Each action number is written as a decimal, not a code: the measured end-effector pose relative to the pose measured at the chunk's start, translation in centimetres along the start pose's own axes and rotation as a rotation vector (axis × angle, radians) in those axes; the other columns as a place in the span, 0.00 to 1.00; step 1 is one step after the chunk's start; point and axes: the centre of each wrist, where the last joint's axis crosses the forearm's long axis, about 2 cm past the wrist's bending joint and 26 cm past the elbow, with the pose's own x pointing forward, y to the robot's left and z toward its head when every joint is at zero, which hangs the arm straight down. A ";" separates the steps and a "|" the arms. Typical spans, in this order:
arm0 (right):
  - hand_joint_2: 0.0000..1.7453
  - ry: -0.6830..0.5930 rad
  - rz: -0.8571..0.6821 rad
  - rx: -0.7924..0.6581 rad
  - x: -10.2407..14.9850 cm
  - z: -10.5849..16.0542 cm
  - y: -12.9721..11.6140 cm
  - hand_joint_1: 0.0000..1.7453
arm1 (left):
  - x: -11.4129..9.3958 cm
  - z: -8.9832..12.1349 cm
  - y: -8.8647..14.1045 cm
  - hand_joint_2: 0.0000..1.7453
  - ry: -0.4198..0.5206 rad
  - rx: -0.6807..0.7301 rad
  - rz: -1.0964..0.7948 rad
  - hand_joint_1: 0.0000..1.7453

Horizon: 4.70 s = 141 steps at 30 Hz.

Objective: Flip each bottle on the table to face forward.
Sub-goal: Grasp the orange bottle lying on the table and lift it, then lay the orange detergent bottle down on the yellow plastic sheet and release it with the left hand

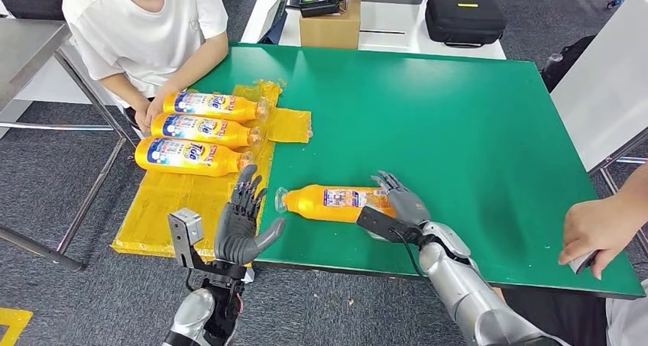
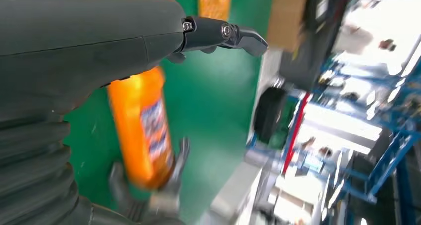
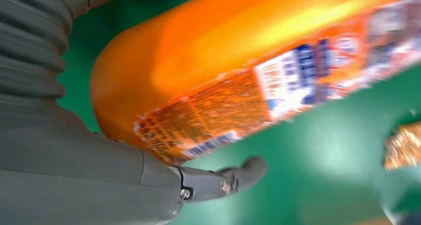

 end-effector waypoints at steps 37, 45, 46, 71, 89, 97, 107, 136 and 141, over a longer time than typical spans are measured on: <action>1.00 -0.032 -0.012 0.089 1.0 -1.5 -1.4 1.00 | -1.6 1.3 -0.3 1.00 0.110 -0.149 0.168 0.00; 1.00 -0.156 -0.291 -0.144 0.4 0.0 1.6 1.00 | -1.5 1.4 0.1 1.00 0.037 -0.088 0.076 0.00; 1.00 -0.172 -0.325 -0.174 0.3 0.2 2.0 1.00 | -1.4 1.4 0.2 1.00 0.020 -0.078 0.053 0.00; 1.00 -0.447 -0.727 -0.504 4.3 4.4 4.6 1.00 | 1.2 2.5 0.2 1.00 -0.164 -0.140 0.261 0.00; 1.00 -0.689 -0.687 -0.275 11.9 3.5 7.3 1.00 | 2.1 0.5 -2.0 1.00 -0.181 -0.380 0.268 0.00; 1.00 -0.752 -0.634 -0.198 13.5 3.1 7.5 1.00 | 1.5 -0.1 -2.4 1.00 -0.174 -0.330 -0.168 0.00; 1.00 -0.761 -0.627 -0.184 13.7 3.0 7.6 1.00 | 1.3 -0.3 -2.7 1.00 -0.172 -0.341 -0.187 0.00; 0.00 -0.764 -0.644 -0.146 15.1 2.5 8.7 0.00 | 1.2 0.4 -2.3 1.00 -0.164 -0.449 0.295 1.00; 0.00 -0.742 -0.639 -0.167 15.1 2.8 9.5 0.00 | 1.3 0.6 -2.0 1.00 -0.172 -0.441 0.308 1.00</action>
